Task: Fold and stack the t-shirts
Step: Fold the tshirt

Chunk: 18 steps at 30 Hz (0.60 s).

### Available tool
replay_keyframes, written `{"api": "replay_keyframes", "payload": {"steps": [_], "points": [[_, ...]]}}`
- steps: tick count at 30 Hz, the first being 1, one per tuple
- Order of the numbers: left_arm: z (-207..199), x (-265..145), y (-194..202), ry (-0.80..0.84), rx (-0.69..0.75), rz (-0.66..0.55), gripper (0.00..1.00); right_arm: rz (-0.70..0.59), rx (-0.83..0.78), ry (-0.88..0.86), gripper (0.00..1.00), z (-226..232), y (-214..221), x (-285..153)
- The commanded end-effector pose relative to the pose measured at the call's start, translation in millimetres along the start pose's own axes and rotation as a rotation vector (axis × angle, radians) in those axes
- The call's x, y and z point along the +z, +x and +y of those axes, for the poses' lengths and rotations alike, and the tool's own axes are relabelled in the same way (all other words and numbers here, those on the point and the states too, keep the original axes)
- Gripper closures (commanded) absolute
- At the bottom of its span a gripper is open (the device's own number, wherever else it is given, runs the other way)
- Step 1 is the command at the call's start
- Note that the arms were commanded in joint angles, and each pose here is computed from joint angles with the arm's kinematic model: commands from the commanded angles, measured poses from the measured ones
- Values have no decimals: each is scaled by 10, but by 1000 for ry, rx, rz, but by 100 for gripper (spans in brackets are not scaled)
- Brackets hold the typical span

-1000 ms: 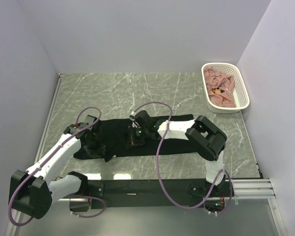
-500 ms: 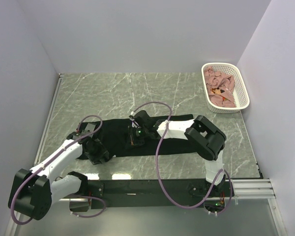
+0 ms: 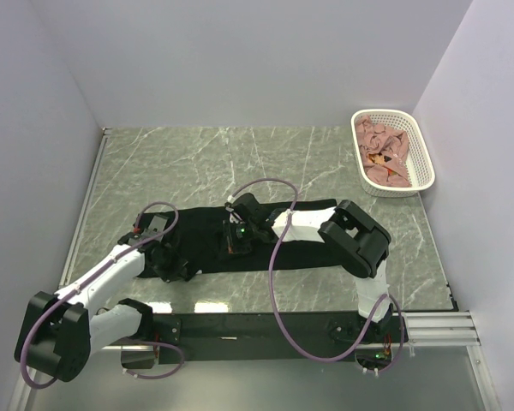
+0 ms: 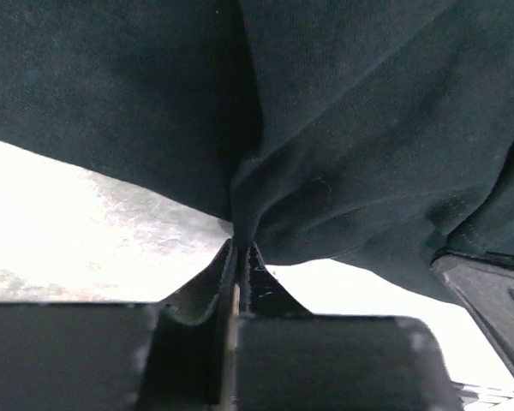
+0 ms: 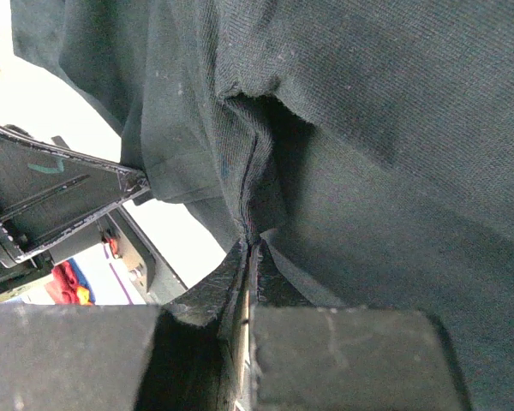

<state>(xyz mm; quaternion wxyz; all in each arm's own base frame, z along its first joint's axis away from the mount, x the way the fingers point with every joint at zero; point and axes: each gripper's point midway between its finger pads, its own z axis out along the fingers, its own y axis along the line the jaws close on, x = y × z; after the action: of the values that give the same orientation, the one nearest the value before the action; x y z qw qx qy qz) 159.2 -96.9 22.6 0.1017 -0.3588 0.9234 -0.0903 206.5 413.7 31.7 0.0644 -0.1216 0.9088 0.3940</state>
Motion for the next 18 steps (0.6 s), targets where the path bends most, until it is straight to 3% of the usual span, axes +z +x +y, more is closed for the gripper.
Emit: {"api": "replay_keyframes", "payload": {"steps": [1,9,18], "points": [[-35,-64,-6,13,-8,-5,99,-14,-32,-28,100,139,-77,-26],[-62,-432,-142,-1,11,-65,99,-12,-37,19,100,69,-69,-55],[38,-500,-136,-58,35,-52,99,-10,-44,56,100,15,-84,-40]]}}
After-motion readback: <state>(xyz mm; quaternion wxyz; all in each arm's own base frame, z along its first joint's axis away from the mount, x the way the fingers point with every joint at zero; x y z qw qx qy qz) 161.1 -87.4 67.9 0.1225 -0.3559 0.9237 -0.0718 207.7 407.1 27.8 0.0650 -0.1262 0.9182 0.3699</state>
